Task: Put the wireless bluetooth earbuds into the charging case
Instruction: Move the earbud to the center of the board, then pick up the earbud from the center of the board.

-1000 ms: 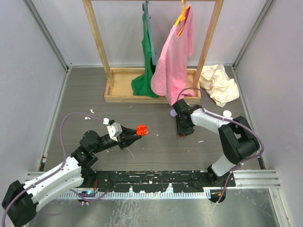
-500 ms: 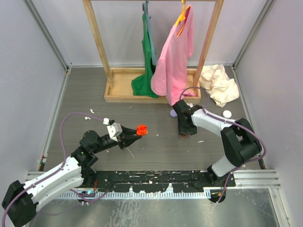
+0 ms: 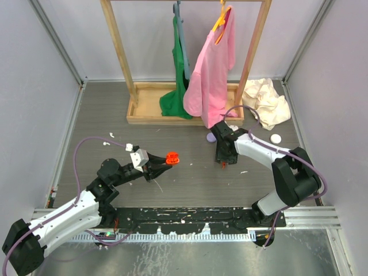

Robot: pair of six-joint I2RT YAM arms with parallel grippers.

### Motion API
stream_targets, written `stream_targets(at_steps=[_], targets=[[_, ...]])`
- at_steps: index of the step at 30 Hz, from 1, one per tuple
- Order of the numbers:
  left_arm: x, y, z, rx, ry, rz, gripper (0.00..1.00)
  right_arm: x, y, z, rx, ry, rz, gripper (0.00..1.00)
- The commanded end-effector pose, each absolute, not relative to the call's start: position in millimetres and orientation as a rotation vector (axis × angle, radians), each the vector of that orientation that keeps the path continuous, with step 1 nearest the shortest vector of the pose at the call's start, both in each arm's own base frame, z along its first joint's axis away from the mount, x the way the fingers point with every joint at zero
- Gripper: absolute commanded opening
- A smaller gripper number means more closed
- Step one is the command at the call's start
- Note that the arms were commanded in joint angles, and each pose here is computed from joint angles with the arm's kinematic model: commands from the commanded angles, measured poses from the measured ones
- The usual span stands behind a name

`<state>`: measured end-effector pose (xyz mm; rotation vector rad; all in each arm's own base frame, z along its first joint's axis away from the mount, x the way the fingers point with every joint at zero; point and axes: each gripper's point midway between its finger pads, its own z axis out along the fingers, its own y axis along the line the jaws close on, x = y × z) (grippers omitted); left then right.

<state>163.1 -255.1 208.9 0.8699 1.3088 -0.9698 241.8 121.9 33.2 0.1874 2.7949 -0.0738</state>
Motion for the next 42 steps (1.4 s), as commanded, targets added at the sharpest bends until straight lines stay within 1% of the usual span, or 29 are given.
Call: stream_targets(at_steps=[1,6,14,24,35,42], targets=[[166,-254,224,0.855,1.250,-0.949,0.03,251,131,34,0.309,2.745,-0.035,0.48],[166,-254,224,0.855,1.250,-0.949,0.03,256,128,29,0.314,2.744,-0.080,0.43],[166,-255,224,0.857,1.250,-0.950,0.03,250,124,14,0.315,2.776,-0.129,0.38],[166,-255,224,0.857,1.250,-0.952,0.03,245,128,6,0.309,2.807,-0.085,0.31],[166,-254,225,0.854,1.249,-0.950,0.03,248,133,11,0.250,2.755,-0.016,0.22],[167,-253,225,0.851,1.249,-0.941,0.03,260,147,39,0.154,2.620,0.033,0.23]])
